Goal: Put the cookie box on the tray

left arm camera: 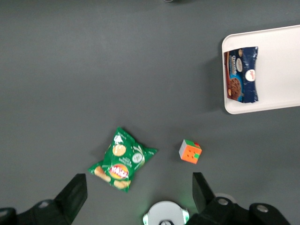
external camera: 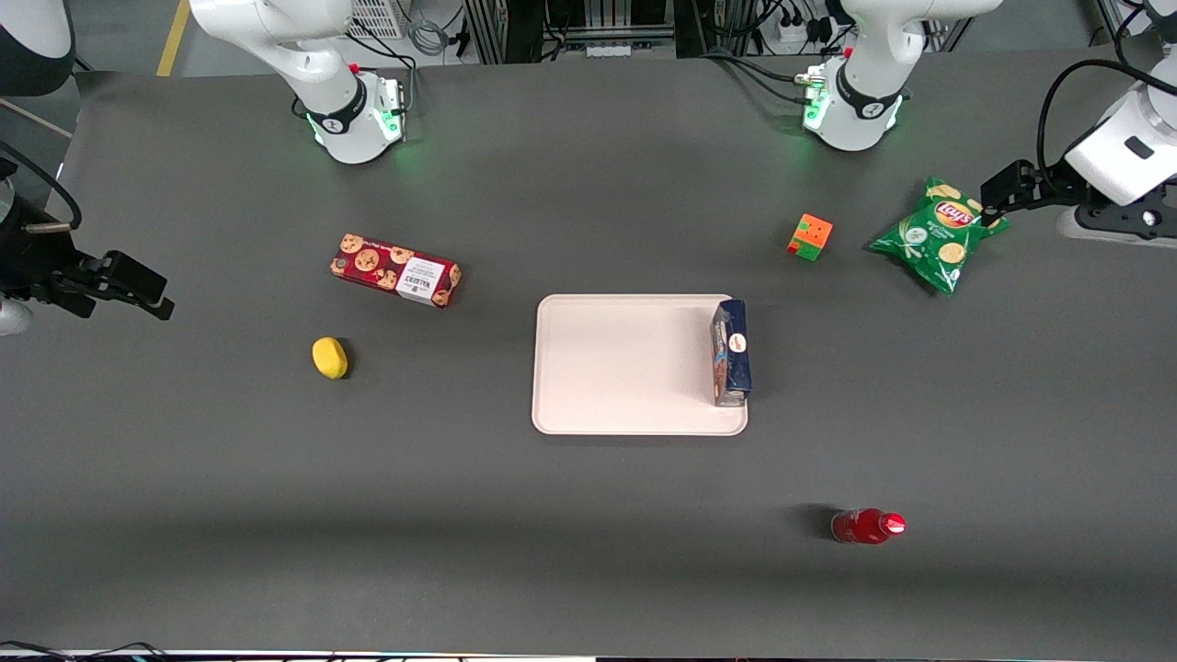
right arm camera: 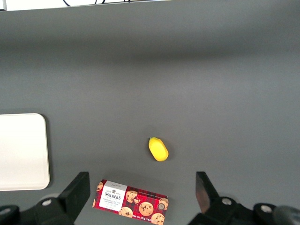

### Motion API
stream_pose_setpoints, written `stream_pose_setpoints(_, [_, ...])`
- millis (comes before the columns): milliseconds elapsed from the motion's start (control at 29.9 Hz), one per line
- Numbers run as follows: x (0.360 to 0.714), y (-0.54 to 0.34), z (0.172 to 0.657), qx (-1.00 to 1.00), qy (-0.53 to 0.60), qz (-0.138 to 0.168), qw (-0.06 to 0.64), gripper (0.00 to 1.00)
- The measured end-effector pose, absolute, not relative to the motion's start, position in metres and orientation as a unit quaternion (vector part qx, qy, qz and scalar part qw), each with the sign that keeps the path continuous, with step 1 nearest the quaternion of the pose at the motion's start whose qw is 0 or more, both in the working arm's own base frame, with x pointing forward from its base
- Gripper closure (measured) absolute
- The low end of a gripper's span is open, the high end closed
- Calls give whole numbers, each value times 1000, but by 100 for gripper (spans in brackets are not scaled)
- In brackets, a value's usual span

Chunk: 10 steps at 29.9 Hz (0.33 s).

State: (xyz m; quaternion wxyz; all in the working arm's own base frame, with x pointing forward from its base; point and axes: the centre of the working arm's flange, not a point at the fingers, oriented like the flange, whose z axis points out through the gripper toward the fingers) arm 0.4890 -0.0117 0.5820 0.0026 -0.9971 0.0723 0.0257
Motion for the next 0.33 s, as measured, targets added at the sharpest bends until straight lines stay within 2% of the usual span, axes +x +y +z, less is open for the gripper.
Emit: stream_pose_setpoints(335, [480, 7, 602, -998, 57, 3, 0, 0])
